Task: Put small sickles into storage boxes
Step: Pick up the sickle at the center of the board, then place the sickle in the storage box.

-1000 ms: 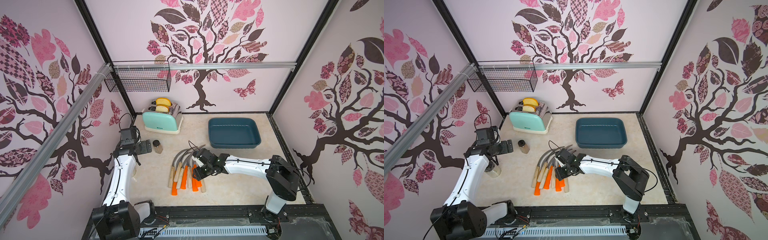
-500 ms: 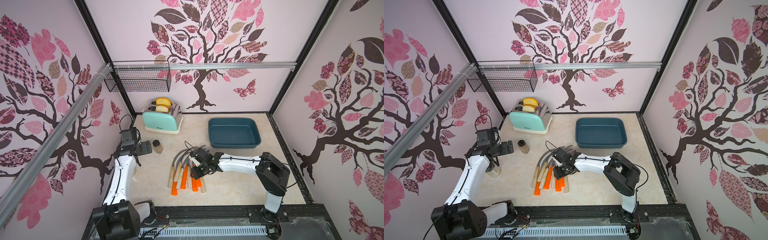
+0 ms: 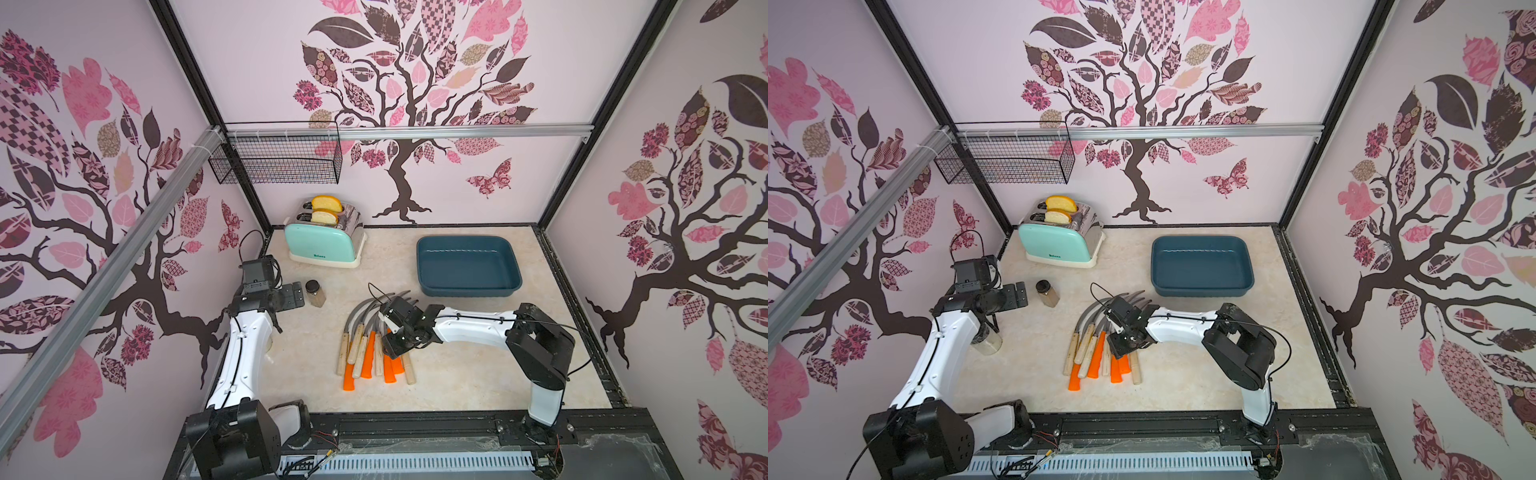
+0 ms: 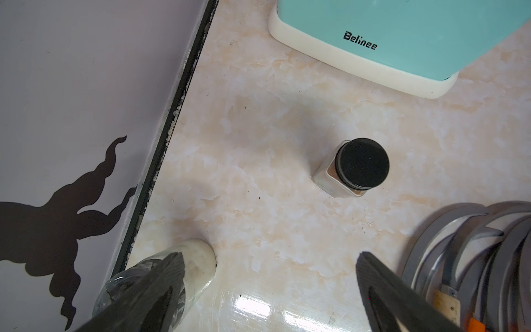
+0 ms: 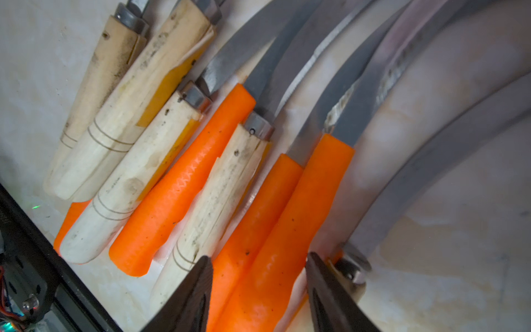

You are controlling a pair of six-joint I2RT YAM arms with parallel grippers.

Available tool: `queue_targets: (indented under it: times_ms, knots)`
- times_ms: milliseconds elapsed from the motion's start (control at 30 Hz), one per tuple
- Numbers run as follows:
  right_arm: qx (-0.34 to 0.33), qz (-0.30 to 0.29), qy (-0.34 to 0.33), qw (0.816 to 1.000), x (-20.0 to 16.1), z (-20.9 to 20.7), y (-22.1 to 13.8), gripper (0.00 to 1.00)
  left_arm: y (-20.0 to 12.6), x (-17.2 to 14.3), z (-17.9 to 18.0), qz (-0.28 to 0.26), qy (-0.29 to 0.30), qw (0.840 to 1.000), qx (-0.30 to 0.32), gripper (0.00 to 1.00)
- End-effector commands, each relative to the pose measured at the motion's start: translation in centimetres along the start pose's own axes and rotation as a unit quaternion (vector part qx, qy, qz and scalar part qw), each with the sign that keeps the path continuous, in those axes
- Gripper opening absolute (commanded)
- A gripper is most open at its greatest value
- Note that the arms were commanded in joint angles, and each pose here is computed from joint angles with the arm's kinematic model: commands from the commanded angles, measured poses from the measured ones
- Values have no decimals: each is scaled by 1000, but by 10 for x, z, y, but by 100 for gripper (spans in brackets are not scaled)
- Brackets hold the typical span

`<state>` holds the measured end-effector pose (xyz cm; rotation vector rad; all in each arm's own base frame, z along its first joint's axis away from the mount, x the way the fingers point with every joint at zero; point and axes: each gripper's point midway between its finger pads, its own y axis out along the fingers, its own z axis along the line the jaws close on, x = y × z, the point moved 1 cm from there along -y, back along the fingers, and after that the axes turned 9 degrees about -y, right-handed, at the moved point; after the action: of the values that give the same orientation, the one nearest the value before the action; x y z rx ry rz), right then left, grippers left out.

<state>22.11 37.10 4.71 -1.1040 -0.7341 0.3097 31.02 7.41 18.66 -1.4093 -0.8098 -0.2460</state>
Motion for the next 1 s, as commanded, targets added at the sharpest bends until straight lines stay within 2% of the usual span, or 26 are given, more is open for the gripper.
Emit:
queue_targets:
  times_ms: [0, 200, 967]
  knots:
    - [-27, 25, -6, 999, -10, -10, 4, 55, 0, 3, -1, -3, 2, 1000, -6, 98]
    - [-56, 42, -14, 997, -21, -22, 7, 54, -1, 3, -1, -4, 6, 1000, -6, 98]
    - [-122, 68, -32, 990, -19, -41, 4, 46, -2, 10, -9, -3, 13, 1000, -29, 98]
